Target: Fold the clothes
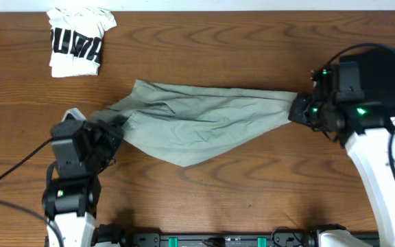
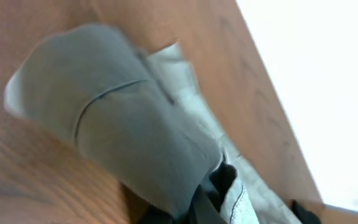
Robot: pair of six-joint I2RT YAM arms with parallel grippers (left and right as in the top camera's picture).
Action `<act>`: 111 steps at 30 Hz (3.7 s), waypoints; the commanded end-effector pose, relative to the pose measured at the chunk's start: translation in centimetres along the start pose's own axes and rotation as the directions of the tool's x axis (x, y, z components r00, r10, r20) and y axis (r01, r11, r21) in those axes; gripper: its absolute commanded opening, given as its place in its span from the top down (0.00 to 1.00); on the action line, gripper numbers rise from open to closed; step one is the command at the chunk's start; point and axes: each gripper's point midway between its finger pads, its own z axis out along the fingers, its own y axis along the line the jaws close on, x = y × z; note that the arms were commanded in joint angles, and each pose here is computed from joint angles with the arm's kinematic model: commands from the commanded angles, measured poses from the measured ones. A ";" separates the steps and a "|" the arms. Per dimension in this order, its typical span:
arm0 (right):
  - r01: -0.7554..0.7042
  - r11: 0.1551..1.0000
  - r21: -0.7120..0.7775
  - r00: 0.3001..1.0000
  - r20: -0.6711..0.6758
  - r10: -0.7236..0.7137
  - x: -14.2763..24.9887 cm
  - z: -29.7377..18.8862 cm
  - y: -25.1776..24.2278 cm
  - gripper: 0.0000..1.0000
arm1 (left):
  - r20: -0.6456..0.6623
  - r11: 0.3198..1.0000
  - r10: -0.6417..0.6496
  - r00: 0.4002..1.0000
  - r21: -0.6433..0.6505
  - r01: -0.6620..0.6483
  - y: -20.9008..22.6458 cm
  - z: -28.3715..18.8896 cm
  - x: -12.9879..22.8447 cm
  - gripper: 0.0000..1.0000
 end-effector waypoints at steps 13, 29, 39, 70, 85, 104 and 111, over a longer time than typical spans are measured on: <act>0.020 0.999 -0.043 0.986 0.166 -0.012 -1.0 -7.9 1.3 0.94 | 0.019 0.995 0.037 0.999 0.088 -0.038 -1.6 -3.0 0.4 0.94; -0.042 0.991 0.126 0.998 -0.043 0.048 -2.0 3.8 -1.6 0.69 | -0.024 0.985 -0.017 1.000 -0.172 0.013 3.4 2.4 -0.1 0.94; -0.015 0.994 0.105 0.985 -0.169 0.032 0.7 3.9 -1.5 0.55 | -0.092 0.966 -0.028 0.995 -0.257 0.003 5.7 5.9 0.5 0.94; 0.274 0.961 0.025 0.895 -0.373 -0.245 14.3 9.9 1.1 0.31 | -0.086 0.969 -0.024 0.996 -0.248 0.002 5.5 6.1 0.3 0.93; 0.249 0.963 0.100 0.937 -0.276 -0.214 12.3 11.4 0.7 0.19 | -0.086 0.969 -0.024 0.996 -0.248 0.002 5.5 6.1 0.3 0.94; 0.199 0.971 0.132 0.957 -0.237 -0.164 11.3 14.2 0.6 0.99 | -0.086 0.969 -0.024 0.996 -0.248 0.002 5.5 6.1 0.3 0.94; 0.187 0.977 0.099 0.970 -0.176 -0.168 9.1 12.3 2.6 0.99 | -0.091 0.969 -0.006 0.996 -0.247 -0.017 5.5 6.1 0.2 0.94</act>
